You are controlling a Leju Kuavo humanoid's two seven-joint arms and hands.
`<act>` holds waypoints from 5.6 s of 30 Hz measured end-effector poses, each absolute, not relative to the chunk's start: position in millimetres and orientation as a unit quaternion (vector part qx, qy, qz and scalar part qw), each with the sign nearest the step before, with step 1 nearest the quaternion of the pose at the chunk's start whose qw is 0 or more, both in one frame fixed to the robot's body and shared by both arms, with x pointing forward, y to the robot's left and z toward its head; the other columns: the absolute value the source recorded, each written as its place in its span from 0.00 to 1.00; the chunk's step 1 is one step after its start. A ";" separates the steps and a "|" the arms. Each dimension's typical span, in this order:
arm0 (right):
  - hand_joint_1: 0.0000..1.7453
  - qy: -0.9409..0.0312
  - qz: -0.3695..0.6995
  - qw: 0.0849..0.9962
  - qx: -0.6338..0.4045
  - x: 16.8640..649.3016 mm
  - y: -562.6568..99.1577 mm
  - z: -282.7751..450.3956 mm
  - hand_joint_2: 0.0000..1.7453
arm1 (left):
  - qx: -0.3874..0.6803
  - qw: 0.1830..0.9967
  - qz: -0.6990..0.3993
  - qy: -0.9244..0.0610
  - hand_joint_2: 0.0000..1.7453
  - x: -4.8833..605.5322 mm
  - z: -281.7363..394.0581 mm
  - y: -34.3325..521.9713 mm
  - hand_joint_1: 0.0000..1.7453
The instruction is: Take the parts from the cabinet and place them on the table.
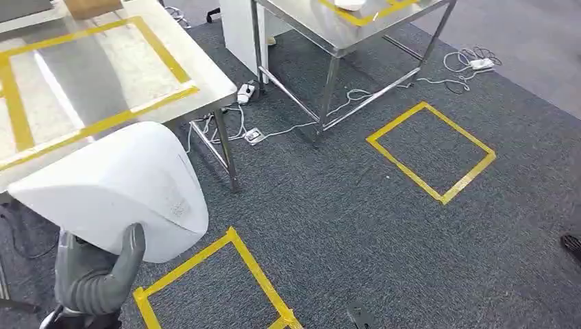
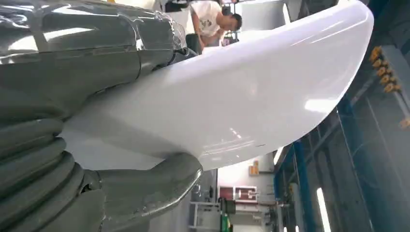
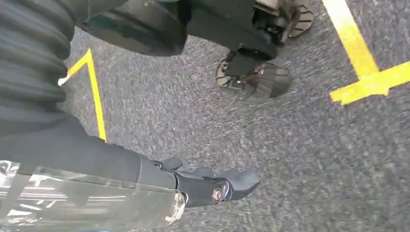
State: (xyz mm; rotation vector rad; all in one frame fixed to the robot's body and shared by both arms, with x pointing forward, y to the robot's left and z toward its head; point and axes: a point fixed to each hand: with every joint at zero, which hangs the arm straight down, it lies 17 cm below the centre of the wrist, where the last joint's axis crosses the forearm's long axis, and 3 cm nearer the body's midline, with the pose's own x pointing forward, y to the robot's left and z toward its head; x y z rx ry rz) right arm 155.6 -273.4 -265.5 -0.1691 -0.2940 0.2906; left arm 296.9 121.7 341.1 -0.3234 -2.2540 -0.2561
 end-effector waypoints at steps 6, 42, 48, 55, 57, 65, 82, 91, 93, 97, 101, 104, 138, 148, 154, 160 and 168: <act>0.00 -0.140 0.145 0.976 -0.083 147.6 -273.1 -267.5 1.00 | -0.128 0.414 -0.101 -0.895 1.00 297.5 340.3 122.0 1.00; 0.00 -0.147 0.144 0.975 -0.080 157.0 -268.4 -265.0 1.00 | -0.124 0.419 -0.097 -0.894 1.00 297.3 338.7 124.0 1.00; 0.00 -0.150 0.144 0.975 -0.078 161.9 -266.7 -263.7 1.00 | -0.124 0.413 -0.097 -0.897 1.00 297.5 343.4 124.3 1.00; 0.00 -0.156 0.148 0.973 -0.080 172.2 -267.9 -261.0 1.00 | -0.119 0.410 -0.097 -0.899 1.00 298.5 345.3 126.1 1.00; 0.00 -0.160 0.147 0.973 -0.081 178.6 -267.5 -259.2 1.00 | -0.119 0.408 -0.096 -0.900 1.00 298.1 346.8 126.9 1.00; 0.00 -0.150 0.148 0.974 -0.081 169.1 -268.5 -261.9 1.00 | -0.120 0.405 -0.097 -0.901 1.00 297.3 349.6 126.9 1.00; 0.00 -0.147 0.137 0.976 -0.082 166.4 -269.2 -262.6 1.00 | -0.122 0.419 -0.102 -0.894 1.00 299.0 344.7 124.4 1.00; 0.00 -0.146 0.132 0.977 -0.077 163.9 -267.9 -263.3 1.00 | -0.106 0.466 -0.127 -0.869 1.00 310.0 327.8 119.6 1.00; 0.00 -0.148 0.128 0.978 -0.076 163.5 -267.7 -263.3 1.00 | -0.088 0.484 -0.145 -0.858 1.00 315.5 319.9 119.9 1.00; 0.00 -0.148 0.122 0.979 -0.075 159.8 -269.3 -264.3 1.00 | -0.035 0.510 -0.182 -0.840 1.00 327.0 312.1 130.1 1.00; 0.00 -0.146 0.121 0.979 -0.074 156.7 -270.2 -265.1 1.00 | -0.014 0.501 -0.193 -0.844 1.00 329.4 321.3 140.2 1.00; 0.00 -0.148 0.110 0.980 -0.074 156.3 -272.1 -265.3 1.00 | 0.028 0.519 -0.225 -0.824 1.00 336.5 314.1 146.1 1.00; 0.00 -0.140 0.095 0.984 -0.061 129.9 -263.4 -270.9 1.00 | 0.069 0.446 -0.285 -0.846 1.00 336.1 366.9 141.8 1.00; 0.00 -0.140 0.095 0.984 -0.052 130.3 -253.1 -270.3 1.00 | 0.069 0.445 -0.285 -0.846 1.00 333.7 370.4 141.6 1.00; 0.00 -0.138 0.096 0.984 -0.050 127.4 -250.7 -270.7 1.00 | 0.069 0.445 -0.284 -0.846 1.00 332.9 371.2 141.8 1.00; 0.00 -0.139 0.097 0.984 -0.048 128.0 -247.5 -270.4 1.00 | 0.068 0.443 -0.285 -0.847 1.00 331.2 372.6 141.9 1.00; 0.00 -0.144 0.099 0.984 -0.046 133.2 -243.2 -269.0 1.00 | 0.070 0.439 -0.286 -0.849 1.00 328.1 375.5 142.2 1.00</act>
